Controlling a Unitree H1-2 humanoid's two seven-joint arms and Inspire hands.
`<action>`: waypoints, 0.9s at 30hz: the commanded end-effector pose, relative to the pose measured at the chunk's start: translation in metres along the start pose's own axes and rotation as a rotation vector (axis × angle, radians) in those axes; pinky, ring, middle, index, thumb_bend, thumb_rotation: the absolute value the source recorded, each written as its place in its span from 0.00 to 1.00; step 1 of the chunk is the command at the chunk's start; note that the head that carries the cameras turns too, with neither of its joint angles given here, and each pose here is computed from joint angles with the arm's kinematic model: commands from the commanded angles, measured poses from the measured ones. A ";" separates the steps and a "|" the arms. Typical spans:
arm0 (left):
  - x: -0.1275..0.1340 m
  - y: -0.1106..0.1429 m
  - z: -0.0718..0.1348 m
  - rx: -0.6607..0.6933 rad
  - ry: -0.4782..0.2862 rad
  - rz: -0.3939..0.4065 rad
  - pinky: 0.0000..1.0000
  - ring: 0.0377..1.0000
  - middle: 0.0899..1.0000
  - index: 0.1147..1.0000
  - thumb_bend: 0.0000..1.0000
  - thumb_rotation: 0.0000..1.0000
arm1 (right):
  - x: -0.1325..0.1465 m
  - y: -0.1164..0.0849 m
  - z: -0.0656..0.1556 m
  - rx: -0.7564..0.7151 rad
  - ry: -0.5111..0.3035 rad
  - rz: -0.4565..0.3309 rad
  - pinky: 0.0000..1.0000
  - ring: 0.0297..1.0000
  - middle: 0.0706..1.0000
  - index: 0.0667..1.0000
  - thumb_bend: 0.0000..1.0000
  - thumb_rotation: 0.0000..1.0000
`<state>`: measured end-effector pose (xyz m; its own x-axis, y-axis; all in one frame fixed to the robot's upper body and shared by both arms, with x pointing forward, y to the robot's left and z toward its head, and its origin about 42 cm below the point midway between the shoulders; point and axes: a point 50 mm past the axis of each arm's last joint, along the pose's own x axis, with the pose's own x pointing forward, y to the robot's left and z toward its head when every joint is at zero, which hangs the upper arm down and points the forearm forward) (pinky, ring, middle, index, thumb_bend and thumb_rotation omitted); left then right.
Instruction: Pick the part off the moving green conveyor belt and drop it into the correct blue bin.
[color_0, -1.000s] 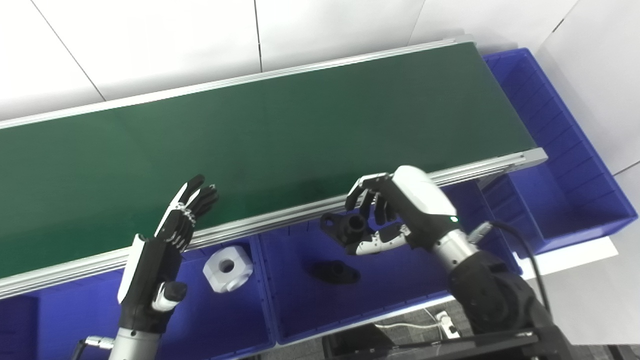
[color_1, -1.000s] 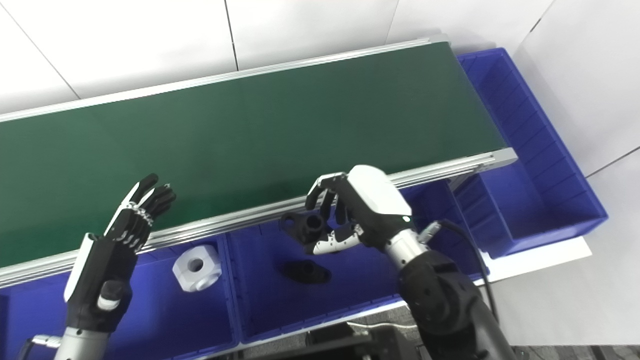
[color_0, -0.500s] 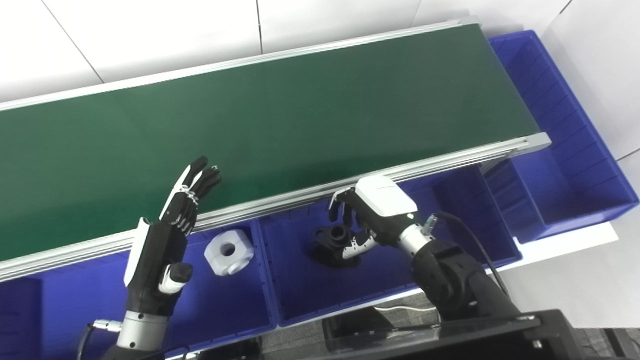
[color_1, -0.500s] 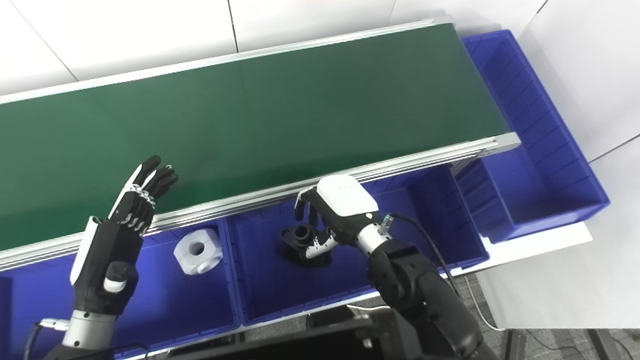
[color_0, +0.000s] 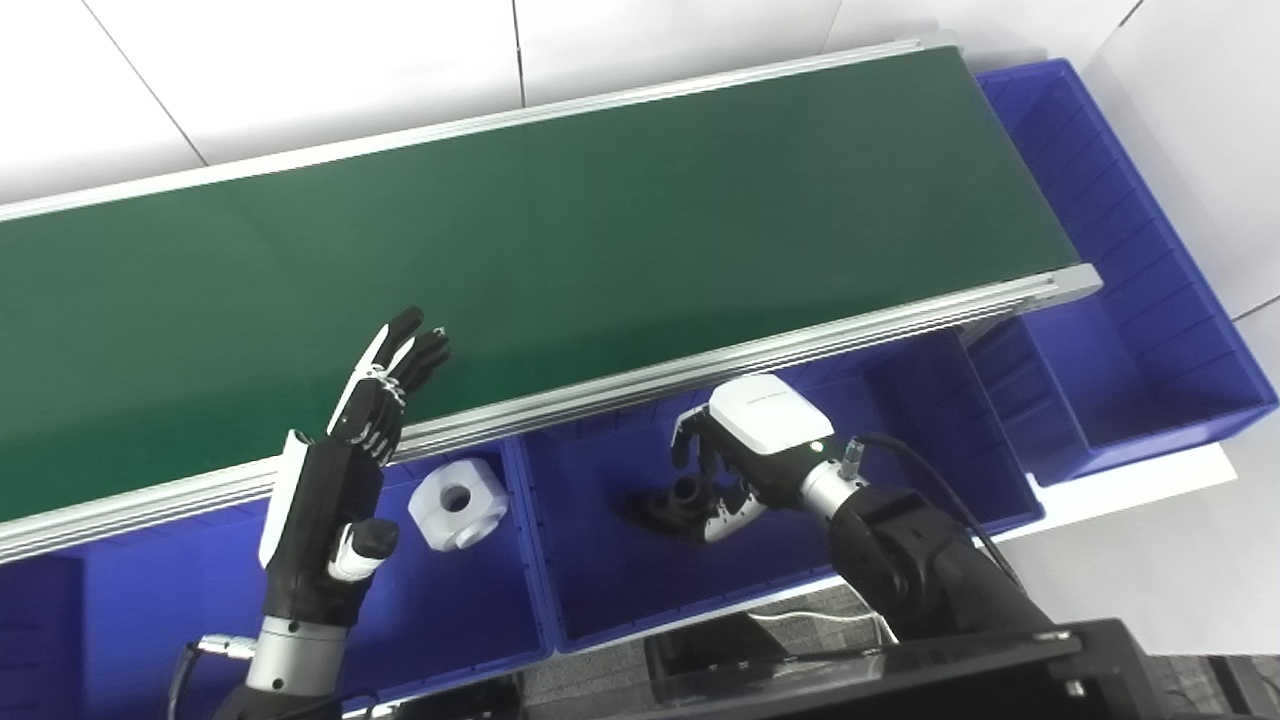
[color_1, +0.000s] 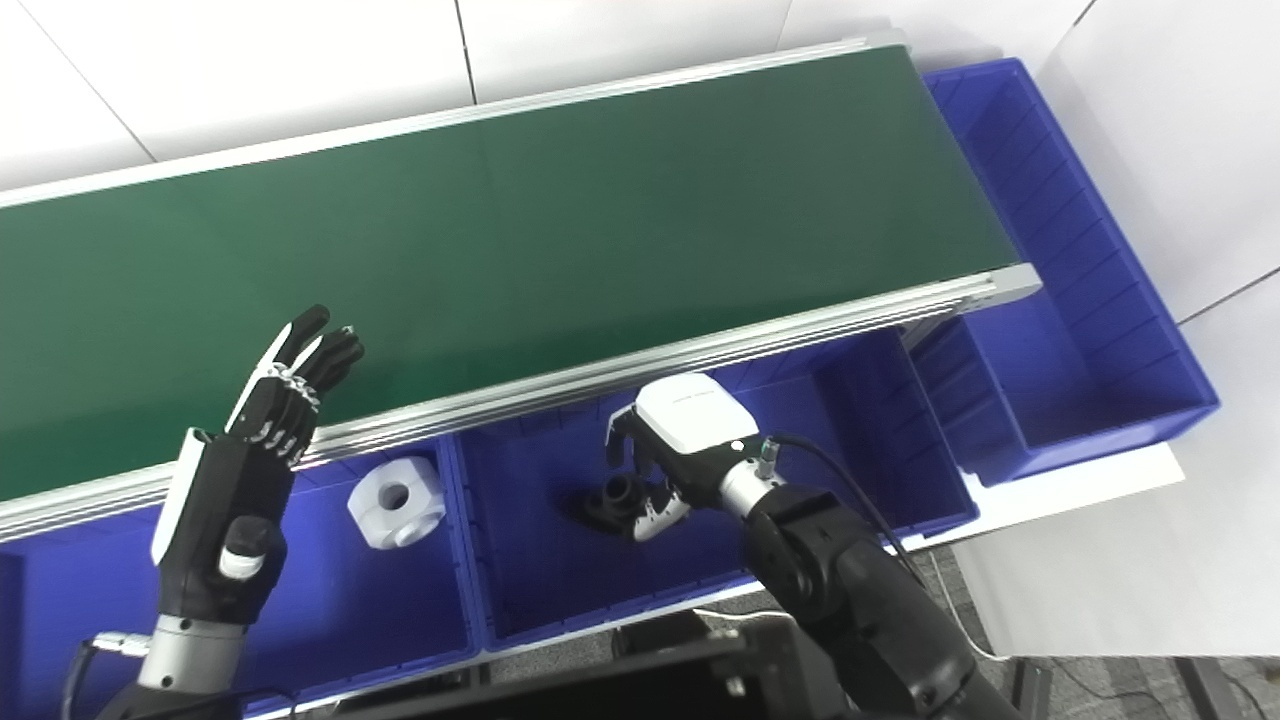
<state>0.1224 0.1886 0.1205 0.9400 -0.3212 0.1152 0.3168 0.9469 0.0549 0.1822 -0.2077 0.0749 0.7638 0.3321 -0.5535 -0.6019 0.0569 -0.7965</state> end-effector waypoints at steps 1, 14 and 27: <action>-0.002 0.001 0.010 0.016 -0.039 -0.002 0.93 0.89 0.88 0.92 0.92 0.92 | -0.004 -0.010 0.001 -0.009 0.016 -0.017 0.80 0.80 0.83 0.79 1.00 0.69; -0.002 0.003 0.009 0.021 -0.035 -0.008 0.91 0.88 0.87 0.92 0.92 0.91 | -0.004 -0.010 0.003 -0.008 0.020 -0.025 0.79 0.78 0.81 0.78 1.00 0.76; -0.007 0.001 0.002 0.015 0.000 -0.017 0.92 0.89 0.89 0.93 0.95 0.90 | -0.056 -0.034 0.021 0.243 -0.188 -0.119 0.59 0.71 0.77 0.77 1.00 0.86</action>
<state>0.1195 0.1897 0.1182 0.9382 -0.3323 0.0970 0.3280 0.9429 0.0573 0.1590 -0.2091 0.1256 0.7947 0.4261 -0.4324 -0.5743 0.2971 -0.7628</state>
